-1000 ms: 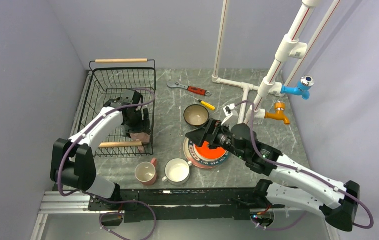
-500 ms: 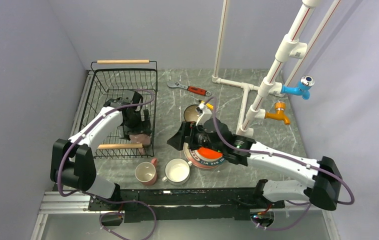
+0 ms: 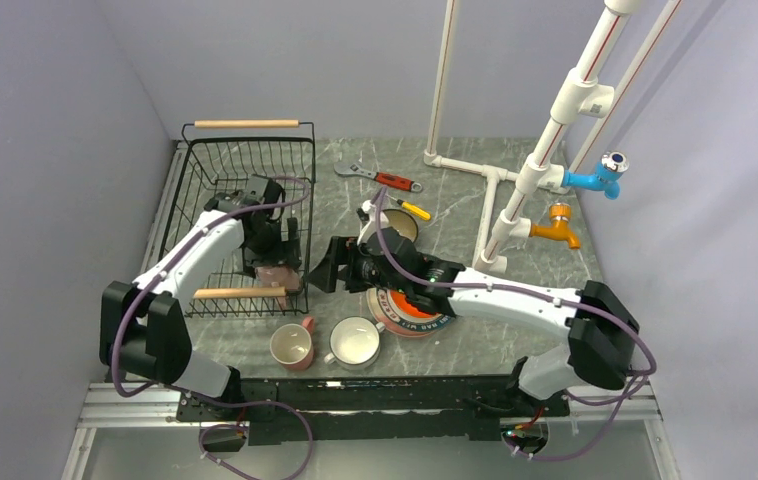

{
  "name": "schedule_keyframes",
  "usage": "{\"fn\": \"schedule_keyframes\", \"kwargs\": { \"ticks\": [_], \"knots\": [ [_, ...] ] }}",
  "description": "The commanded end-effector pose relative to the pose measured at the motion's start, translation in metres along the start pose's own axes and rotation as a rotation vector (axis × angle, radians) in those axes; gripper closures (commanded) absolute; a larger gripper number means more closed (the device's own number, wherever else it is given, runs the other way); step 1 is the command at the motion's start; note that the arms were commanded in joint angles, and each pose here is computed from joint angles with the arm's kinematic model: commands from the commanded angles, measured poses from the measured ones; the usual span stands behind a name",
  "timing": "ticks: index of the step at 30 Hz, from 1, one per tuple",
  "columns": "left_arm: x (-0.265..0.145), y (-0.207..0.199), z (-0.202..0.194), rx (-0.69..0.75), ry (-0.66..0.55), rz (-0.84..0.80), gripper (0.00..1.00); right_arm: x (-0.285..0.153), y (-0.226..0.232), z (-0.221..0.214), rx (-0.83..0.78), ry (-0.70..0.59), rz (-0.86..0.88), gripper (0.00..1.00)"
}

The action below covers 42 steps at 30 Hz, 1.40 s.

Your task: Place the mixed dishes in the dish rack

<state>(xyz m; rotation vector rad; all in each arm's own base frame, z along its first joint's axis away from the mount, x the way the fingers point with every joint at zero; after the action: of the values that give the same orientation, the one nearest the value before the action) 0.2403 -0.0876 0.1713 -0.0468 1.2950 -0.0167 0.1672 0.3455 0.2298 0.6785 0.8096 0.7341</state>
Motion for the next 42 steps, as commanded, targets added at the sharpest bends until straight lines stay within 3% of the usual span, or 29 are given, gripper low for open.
{"fn": "schedule_keyframes", "kwargs": {
  "ticks": [1,4,13,17,24,26,28,42],
  "knots": [
    [-0.032,0.002,0.019,0.055,-0.112,0.014,0.01,0.015,0.022,0.009,0.039,-0.037,0.084,0.18],
    [-0.036,0.008,0.022,0.06,-0.117,0.037,0.01,0.025,0.022,0.008,0.052,-0.029,0.079,0.3],
    [-0.021,0.009,0.017,0.076,-0.079,0.032,0.13,0.045,0.016,0.014,0.107,-0.061,0.028,0.32],
    [-0.017,0.01,0.014,0.084,-0.078,0.029,0.29,0.048,0.017,0.015,0.12,-0.066,0.047,0.35],
    [-0.019,0.009,0.007,0.076,-0.06,-0.003,0.66,0.052,0.013,0.013,0.13,-0.049,0.038,0.35],
    [-0.024,0.01,0.006,0.057,-0.074,0.0,0.79,0.054,0.012,0.011,0.134,-0.041,0.042,0.35],
    [-0.028,0.008,0.006,0.034,-0.063,-0.011,0.99,0.056,0.012,0.009,0.133,-0.032,0.042,0.35],
    [-0.03,0.003,0.002,-0.084,-0.031,-0.009,1.0,0.059,0.011,0.007,0.142,-0.026,0.044,0.35]
  ]
}}
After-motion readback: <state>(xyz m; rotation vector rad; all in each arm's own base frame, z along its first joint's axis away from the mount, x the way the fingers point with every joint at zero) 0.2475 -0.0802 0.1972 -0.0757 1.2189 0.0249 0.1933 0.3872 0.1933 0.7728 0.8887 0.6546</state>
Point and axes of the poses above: each gripper's point midway between its finger pads, its own x axis out along the fingers, its own y axis along the line the jaws close on, z = x × y, the point moved 7 cm from there along -x, back along the fingers, and after that the axes turned 8 degrees about x, right-handed, at the moved point
